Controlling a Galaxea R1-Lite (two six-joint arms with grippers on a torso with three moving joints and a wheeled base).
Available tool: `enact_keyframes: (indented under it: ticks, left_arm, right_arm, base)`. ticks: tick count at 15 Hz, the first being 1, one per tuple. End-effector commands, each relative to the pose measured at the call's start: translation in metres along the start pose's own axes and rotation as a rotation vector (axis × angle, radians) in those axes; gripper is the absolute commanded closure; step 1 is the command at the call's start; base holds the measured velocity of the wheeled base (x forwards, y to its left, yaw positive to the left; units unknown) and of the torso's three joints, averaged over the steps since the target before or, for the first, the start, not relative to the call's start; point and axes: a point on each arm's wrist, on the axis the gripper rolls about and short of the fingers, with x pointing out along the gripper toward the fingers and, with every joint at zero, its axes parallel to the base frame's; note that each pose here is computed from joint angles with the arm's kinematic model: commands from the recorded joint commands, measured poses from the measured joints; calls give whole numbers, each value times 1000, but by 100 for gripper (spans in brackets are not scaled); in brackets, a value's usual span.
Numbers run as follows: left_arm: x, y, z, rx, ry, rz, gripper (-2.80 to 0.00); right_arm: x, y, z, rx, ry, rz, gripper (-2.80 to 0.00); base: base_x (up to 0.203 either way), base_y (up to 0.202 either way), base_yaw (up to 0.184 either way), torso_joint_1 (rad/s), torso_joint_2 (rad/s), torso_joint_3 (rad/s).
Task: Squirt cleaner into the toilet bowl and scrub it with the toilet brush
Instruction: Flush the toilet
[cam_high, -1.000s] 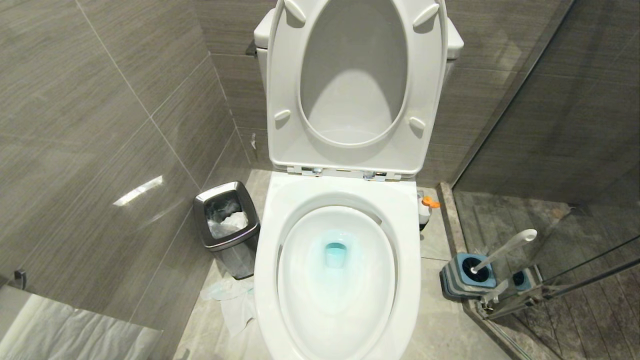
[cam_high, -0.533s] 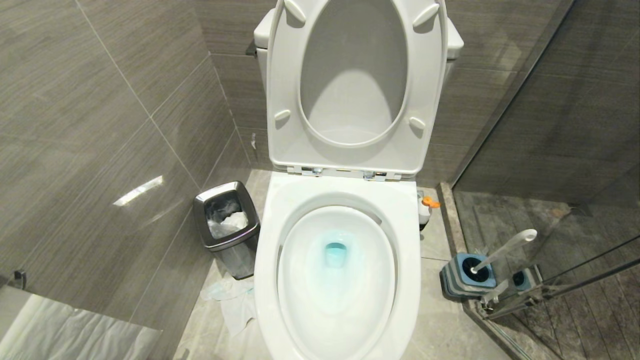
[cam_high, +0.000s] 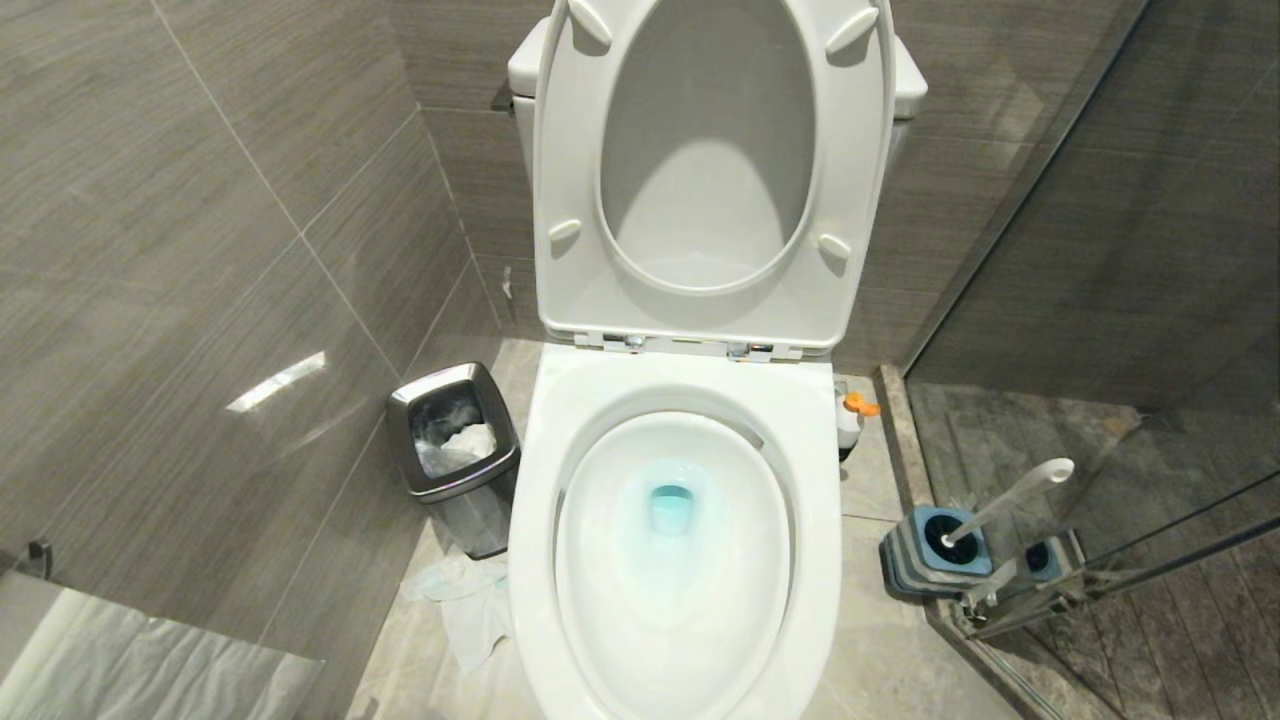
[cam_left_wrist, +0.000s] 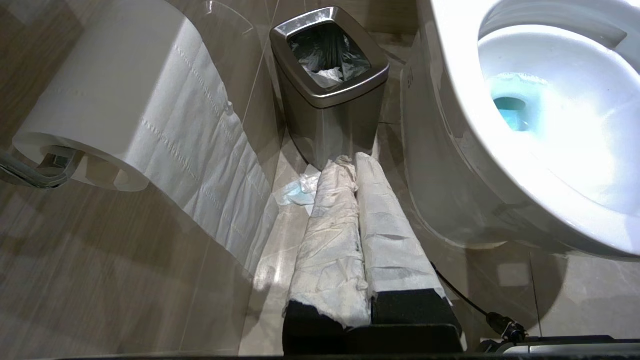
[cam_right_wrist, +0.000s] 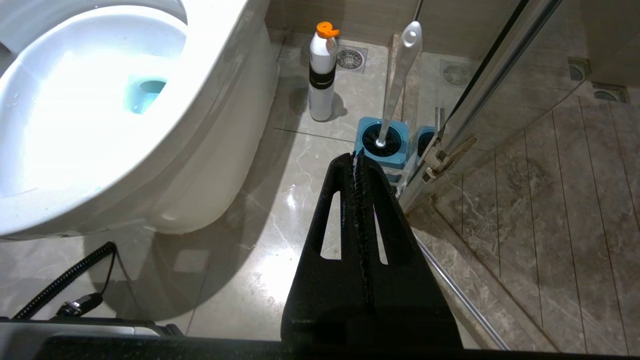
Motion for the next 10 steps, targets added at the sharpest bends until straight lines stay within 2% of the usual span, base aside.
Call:
enact_keyframes:
  ticks: [1, 10]
  left_arm:
    - [0, 0, 0, 0, 0, 1, 0]
    - [0, 0, 0, 0, 0, 1, 0]
  right_arm:
    - [0, 0, 0, -1, 2, 0, 0]
    - [0, 0, 0, 0, 2, 0, 0]
  base:
    - [0, 0, 0, 0, 0, 0]
    - [0, 0, 0, 0, 0, -15]
